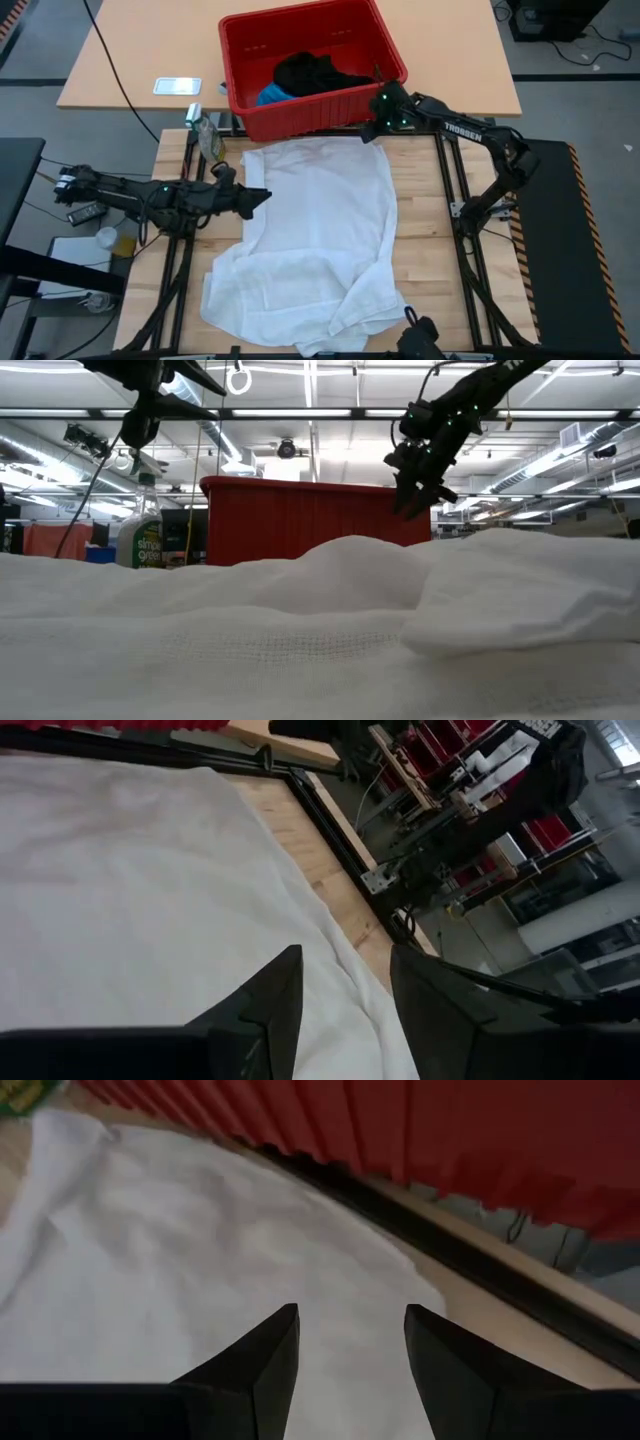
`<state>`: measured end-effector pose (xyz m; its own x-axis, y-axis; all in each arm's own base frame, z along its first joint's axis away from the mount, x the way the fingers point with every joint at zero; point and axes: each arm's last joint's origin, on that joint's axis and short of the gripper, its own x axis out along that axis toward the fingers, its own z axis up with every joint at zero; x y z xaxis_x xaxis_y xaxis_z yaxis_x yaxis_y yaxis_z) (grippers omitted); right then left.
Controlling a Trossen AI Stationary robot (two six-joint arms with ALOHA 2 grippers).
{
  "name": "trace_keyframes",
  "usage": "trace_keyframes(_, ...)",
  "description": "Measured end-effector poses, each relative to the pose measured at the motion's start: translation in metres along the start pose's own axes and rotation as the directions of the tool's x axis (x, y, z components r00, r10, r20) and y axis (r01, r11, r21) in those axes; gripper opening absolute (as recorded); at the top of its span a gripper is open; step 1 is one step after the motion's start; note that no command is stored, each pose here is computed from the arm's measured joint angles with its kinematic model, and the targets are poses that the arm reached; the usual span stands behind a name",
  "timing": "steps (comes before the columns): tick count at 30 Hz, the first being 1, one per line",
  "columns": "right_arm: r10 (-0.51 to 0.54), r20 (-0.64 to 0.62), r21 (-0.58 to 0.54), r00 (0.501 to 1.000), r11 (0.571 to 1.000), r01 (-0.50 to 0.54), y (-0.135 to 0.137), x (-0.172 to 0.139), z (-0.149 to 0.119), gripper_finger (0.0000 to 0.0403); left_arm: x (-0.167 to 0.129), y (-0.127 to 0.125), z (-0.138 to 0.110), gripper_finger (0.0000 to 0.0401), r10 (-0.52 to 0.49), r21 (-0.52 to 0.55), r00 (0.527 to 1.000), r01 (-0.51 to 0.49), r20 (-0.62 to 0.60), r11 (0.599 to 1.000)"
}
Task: Fold laundry
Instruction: Fold the white polo shirt
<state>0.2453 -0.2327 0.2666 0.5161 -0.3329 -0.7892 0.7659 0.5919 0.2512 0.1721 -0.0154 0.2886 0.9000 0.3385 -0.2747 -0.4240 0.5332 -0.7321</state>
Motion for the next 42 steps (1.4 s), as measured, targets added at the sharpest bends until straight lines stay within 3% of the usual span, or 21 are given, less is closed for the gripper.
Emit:
trace_keyframes(5,-0.026,-0.107,0.038,0.994,0.999,0.030,-0.017,0.022,-0.034,0.0189,0.000,0.000,0.001,0.0155,0.003,0.010,1.000,-0.003,0.004,1.000)
trace_keyframes(12,-0.014,-0.099,0.109,0.995,0.994,0.025,-0.038,0.036,-0.066,0.0178,0.000,0.000,0.001,0.0155,0.003,-0.004,1.000,-0.003,0.004,1.000)
trace_keyframes(23,-0.142,0.000,0.073,0.990,0.987,0.142,-0.066,0.049,-0.083,0.0162,0.000,0.000,0.001,0.0155,0.003,-0.004,1.000,-0.003,0.004,1.000)
trace_keyframes(35,-0.214,-0.075,0.093,0.974,0.971,0.220,-0.074,0.086,-0.091,0.0158,0.000,-0.001,0.001,0.0155,-0.007,-0.021,1.000,0.007,0.010,1.000)
trace_keyframes(39,-0.215,-0.090,0.042,0.972,0.975,0.220,-0.073,0.091,-0.093,0.0137,0.000,-0.002,0.002,0.0155,-0.014,-0.026,1.000,0.015,0.014,1.000)
trace_keyframes(42,-0.263,-0.102,-0.003,0.959,0.965,0.264,-0.070,0.092,-0.095,0.0099,0.000,-0.002,0.002,0.0155,-0.014,-0.026,1.000,0.015,0.014,1.000)
